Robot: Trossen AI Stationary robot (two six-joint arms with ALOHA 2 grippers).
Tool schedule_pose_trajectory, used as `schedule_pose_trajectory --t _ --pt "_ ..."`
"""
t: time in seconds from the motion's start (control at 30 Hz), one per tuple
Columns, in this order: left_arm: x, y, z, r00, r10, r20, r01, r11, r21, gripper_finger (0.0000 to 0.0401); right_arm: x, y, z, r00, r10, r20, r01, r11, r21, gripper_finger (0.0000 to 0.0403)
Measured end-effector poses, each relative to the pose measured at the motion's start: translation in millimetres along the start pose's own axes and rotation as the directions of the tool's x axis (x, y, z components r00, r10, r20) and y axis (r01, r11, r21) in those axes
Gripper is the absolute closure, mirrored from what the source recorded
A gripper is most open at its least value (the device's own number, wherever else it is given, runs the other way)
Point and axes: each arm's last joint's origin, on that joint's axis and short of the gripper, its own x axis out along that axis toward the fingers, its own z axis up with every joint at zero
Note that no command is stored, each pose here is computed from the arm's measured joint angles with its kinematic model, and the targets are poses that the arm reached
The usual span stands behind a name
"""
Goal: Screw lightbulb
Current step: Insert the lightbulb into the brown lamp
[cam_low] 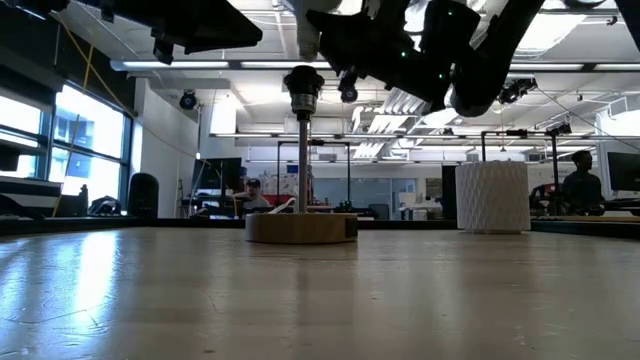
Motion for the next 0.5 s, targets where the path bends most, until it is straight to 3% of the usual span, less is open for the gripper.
schedule_pose_trajectory --t 0.5 --pt "-0.8 -0.9 5.7 0.999 -0.008 0.035 0.008 1.0 -0.005 0.035 -2.2 -4.5 -11.3 0.999 -0.016 -0.03 0.015 1.0 -0.014 0.0277"
